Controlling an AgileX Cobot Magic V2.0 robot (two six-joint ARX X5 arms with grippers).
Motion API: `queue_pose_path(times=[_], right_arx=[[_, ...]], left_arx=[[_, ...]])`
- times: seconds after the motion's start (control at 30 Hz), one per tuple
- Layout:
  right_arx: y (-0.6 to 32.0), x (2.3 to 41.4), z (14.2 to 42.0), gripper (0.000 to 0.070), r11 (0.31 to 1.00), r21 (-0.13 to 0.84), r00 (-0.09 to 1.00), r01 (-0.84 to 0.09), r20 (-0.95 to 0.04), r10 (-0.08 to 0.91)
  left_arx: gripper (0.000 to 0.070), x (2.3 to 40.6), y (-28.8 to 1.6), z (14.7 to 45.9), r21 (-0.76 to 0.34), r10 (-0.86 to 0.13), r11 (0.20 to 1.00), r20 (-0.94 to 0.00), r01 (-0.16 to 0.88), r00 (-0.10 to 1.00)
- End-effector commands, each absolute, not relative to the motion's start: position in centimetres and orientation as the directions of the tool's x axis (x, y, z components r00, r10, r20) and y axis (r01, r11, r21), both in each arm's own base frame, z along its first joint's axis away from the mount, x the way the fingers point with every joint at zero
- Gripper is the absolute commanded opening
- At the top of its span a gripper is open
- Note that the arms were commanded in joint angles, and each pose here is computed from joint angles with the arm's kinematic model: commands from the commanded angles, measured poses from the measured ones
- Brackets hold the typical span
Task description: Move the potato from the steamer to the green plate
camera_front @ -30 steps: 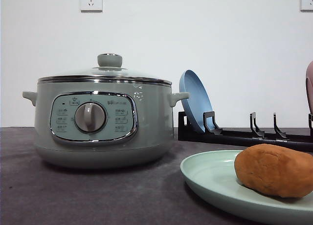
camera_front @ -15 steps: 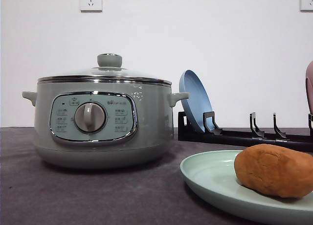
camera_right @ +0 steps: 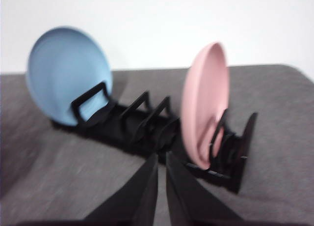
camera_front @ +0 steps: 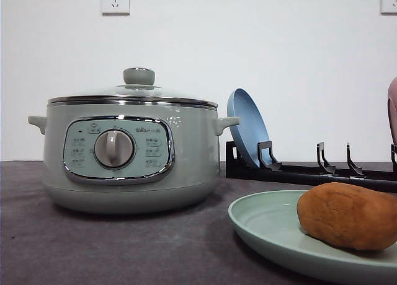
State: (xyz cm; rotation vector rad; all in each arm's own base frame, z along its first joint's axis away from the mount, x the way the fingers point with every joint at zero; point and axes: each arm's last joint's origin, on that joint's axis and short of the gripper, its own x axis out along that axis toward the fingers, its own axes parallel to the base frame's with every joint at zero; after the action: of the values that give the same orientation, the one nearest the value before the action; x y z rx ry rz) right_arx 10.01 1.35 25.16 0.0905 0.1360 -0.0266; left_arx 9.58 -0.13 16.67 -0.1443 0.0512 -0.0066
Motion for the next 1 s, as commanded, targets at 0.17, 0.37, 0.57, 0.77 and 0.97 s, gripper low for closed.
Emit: queue_pose_path(times=[0.17,0.37,0.57,0.77,0.97], right_arx=[[0.4,9.6,22.7,0.002,0.988,0.096,0.991,0.118,-0.071,-0.111],[-0.1,9.7,20.0,0.002,0.983,0.063,0.98,0.172,-0.117,-0.164],[-0.6,9.7,17.7,0.002,0.983,0.094,0.979,0.158,-0.148,-0.143],[-0.9,9.6,16.0,0.002,0.984,0.11,0.981,0.139,-0.154,-0.121],[-0.9,9.5,15.0,0.002,0.989,0.115,0.984,0.089,-0.166,-0.069]], left_arx=[[0.0016,9.7,-0.1,16.1,-0.146,-0.003,0.989,-0.058,-0.005,0.998],[0.0016,9.7,-0.1,16.1,-0.146,-0.003,0.989,-0.058,-0.005,0.998],[0.0016,9.7,-0.1,16.1,-0.146,-0.003,0.989,-0.057,-0.005,0.998],[0.0016,9.7,-0.1,16.1,-0.146,-0.003,0.989,-0.058,-0.005,0.998],[0.0016,9.7,-0.1,16.1,-0.146,-0.003,0.989,-0.056,-0.005,0.998]])
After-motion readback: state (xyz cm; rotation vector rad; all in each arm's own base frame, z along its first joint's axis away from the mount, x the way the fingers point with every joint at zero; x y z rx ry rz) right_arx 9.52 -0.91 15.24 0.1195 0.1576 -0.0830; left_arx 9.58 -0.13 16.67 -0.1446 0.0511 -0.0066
